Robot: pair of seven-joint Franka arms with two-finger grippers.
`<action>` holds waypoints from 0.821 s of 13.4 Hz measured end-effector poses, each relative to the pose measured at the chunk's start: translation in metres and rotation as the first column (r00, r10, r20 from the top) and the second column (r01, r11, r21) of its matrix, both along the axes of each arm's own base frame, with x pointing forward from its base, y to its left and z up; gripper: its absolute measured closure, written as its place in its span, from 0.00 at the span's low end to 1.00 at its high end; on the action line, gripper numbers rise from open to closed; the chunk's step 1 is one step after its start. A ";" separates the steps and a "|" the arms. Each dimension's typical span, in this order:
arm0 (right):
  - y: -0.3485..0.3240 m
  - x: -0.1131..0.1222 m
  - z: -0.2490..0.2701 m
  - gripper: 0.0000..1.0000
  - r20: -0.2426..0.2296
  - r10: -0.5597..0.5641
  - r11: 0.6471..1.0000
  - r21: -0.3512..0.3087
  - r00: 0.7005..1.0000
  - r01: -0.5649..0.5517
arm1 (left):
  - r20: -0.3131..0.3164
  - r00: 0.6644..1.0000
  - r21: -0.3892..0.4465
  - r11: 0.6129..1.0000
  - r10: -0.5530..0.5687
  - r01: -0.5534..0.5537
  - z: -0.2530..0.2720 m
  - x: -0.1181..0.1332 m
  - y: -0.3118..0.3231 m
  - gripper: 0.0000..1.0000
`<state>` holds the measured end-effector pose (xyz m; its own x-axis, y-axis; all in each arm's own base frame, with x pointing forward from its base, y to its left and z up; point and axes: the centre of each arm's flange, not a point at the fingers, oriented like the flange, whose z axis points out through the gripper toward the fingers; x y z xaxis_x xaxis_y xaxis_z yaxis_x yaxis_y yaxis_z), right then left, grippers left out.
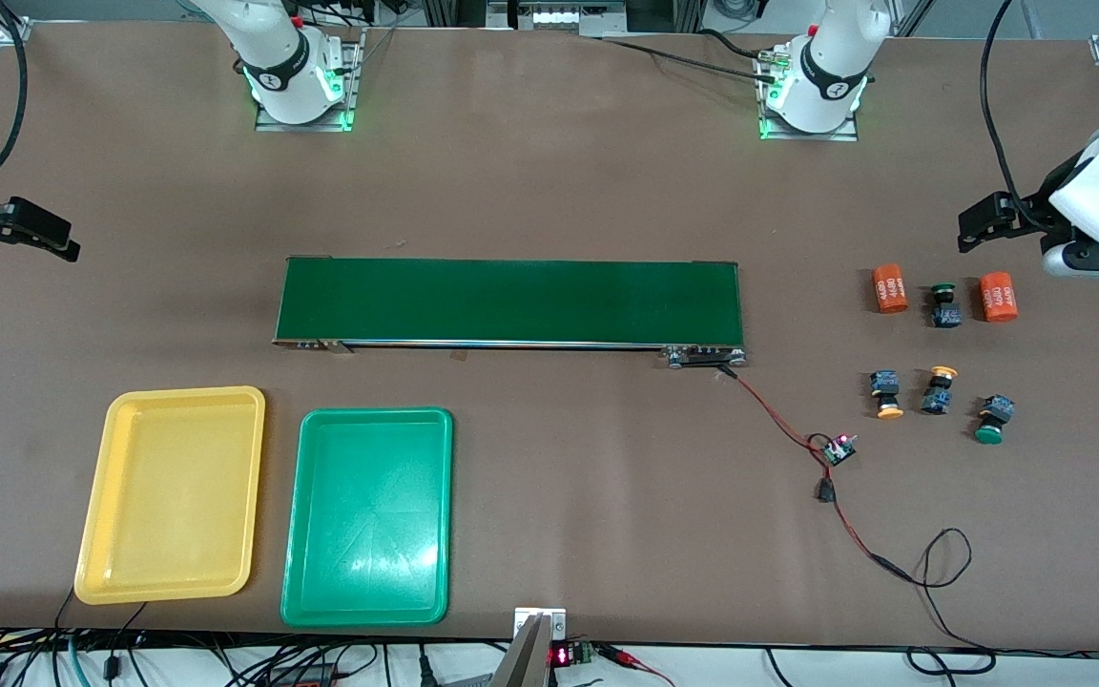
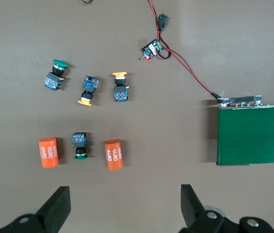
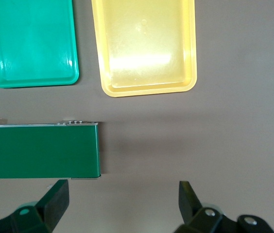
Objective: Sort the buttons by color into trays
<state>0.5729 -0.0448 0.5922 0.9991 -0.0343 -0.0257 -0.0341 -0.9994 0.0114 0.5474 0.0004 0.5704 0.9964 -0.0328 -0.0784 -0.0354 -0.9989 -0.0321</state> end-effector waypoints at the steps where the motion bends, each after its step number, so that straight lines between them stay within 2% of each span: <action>1: -0.002 0.000 0.000 0.00 0.000 -0.004 1.000 0.000 1.000 0.004 | 0.000 1.000 0.000 1.000 -0.001 0.001 0.000 0.000 0.000 0.00; 7: -0.002 0.000 0.000 0.00 0.000 -0.002 1.000 0.000 1.000 0.002 | -0.003 1.000 0.000 1.000 -0.003 0.003 0.000 0.001 -0.002 0.00; 11: -0.001 0.000 0.000 0.00 -0.001 0.001 1.000 0.000 1.000 -0.001 | -0.085 0.996 0.000 1.000 -0.001 0.001 -0.025 0.005 -0.002 0.00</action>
<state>0.5730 -0.0454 0.5919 0.9991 -0.0337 -0.0263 -0.0334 -0.9994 0.0111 0.5524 -0.0013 0.5449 0.9860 -0.0337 -0.1632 -0.0389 -0.9988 -0.0288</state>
